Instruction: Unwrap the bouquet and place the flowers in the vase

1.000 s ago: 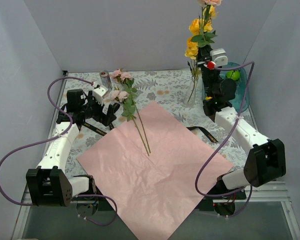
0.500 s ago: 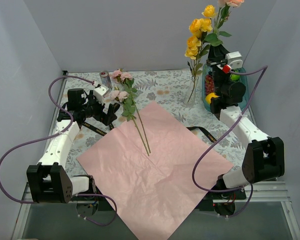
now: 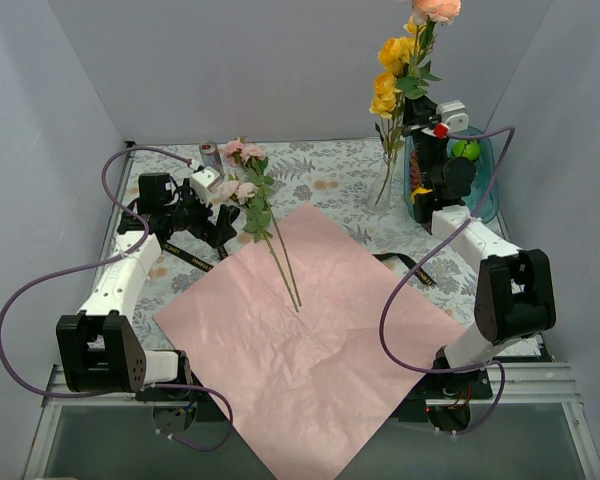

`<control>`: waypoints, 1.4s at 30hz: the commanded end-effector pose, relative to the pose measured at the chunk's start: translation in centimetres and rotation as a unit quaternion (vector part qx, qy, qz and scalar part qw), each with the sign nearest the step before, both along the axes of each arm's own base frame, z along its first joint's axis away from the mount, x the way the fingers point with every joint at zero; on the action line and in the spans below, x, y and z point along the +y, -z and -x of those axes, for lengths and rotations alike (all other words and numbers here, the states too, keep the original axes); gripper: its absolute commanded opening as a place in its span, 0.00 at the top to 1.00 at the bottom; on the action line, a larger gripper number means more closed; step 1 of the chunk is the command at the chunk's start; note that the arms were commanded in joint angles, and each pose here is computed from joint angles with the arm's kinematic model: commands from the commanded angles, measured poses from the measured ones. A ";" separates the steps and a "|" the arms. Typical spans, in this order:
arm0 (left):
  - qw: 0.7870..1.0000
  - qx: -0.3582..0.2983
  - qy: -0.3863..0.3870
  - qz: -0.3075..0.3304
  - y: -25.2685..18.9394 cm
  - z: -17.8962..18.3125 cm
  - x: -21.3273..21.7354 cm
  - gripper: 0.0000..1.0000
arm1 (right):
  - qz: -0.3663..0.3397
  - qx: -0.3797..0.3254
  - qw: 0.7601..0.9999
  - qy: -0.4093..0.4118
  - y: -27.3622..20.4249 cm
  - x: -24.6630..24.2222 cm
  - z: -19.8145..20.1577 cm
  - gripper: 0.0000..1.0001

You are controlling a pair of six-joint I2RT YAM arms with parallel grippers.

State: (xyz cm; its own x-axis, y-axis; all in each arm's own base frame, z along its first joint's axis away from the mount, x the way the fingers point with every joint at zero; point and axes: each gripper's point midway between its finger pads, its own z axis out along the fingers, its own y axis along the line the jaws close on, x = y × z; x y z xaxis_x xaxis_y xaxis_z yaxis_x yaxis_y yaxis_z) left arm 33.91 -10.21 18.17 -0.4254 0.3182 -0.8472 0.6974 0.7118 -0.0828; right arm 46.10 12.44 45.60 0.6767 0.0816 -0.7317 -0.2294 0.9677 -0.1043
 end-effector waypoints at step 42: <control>0.999 -0.014 0.029 -0.011 -1.6 1.6 -0.1 0.02 | -0.016 -0.165 0.985 -0.035 -7.0 -0.8 4.2 0.99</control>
